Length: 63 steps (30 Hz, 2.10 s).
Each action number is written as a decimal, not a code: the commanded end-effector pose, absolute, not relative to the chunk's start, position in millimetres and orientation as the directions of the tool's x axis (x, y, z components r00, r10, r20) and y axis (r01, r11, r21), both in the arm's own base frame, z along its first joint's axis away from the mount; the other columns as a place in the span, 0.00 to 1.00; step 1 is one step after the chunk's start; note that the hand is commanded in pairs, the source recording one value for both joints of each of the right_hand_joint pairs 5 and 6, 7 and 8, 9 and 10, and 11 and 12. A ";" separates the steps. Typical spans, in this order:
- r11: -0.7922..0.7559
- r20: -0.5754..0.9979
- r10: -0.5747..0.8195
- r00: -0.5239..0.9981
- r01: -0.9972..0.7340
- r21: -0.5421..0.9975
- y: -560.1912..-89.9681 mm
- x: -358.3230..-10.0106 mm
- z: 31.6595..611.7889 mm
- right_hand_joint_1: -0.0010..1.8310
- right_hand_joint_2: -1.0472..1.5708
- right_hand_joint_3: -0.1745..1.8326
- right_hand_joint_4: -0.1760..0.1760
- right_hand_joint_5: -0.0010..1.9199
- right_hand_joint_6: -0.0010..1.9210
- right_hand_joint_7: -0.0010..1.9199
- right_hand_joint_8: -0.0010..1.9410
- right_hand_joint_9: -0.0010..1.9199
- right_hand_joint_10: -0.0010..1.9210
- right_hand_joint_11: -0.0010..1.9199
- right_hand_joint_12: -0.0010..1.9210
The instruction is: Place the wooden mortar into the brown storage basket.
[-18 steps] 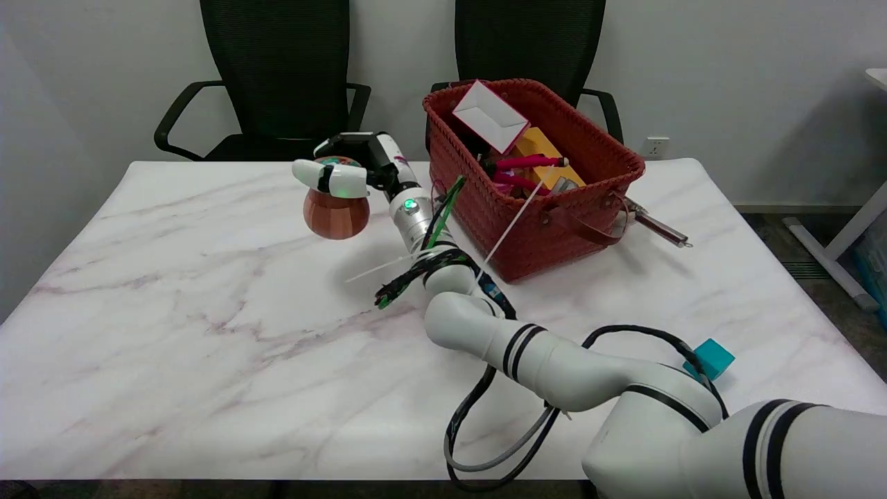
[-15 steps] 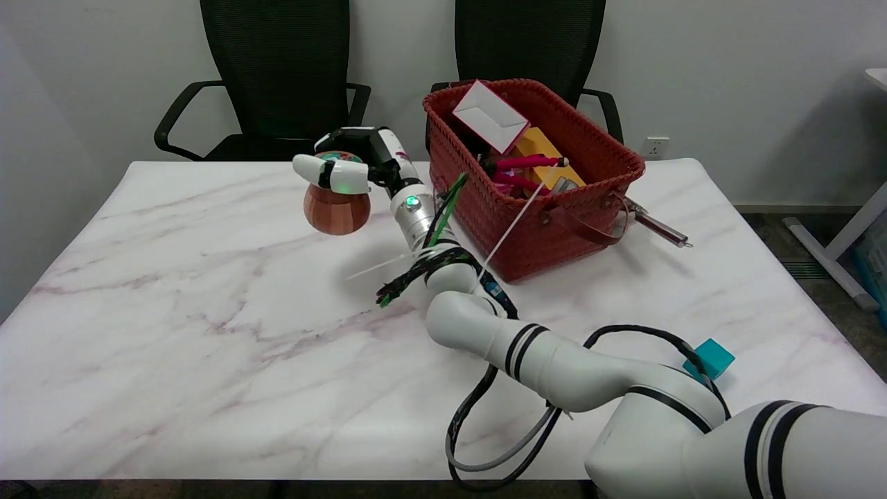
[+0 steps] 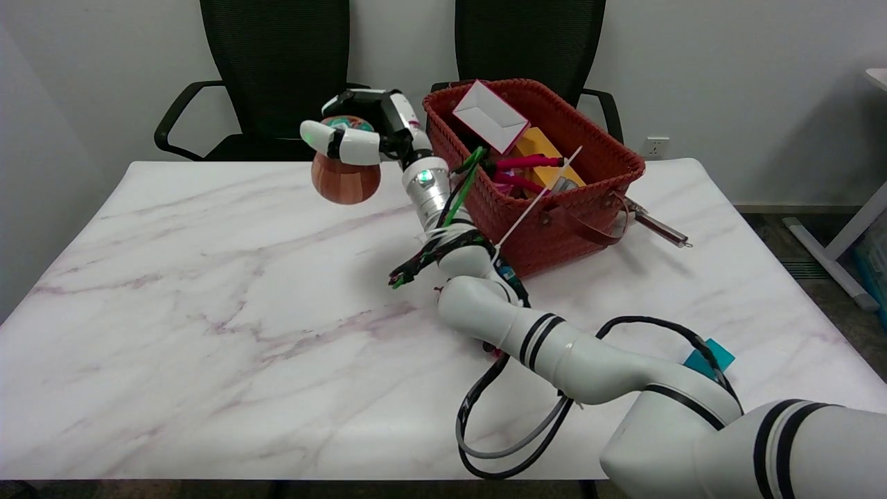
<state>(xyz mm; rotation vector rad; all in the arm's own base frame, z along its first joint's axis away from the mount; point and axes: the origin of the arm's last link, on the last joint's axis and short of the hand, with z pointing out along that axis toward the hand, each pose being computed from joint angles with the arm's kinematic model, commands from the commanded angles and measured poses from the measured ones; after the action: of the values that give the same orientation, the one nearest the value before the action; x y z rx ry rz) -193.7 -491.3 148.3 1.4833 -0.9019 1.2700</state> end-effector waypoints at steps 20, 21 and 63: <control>-0.410 0.892 0.387 0.234 -0.823 0.394 -492.8 -108.7 285.2 0.72 0.84 0.60 0.50 0.65 0.65 0.78 0.77 0.71 0.71 0.62 0.62; -0.405 0.888 0.396 0.235 -0.823 0.398 -492.7 -109.0 289.6 0.72 0.84 0.60 0.50 0.65 0.65 0.78 0.77 0.71 0.71 0.62 0.62; 0.093 0.599 0.399 0.694 -0.681 0.726 -515.0 -167.6 384.1 0.75 0.76 0.79 0.50 0.59 0.59 0.72 0.71 0.67 0.66 0.60 0.60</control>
<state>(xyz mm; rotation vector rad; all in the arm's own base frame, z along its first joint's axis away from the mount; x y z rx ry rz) -163.1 -523.8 364.7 1.2262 -0.4000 1.0135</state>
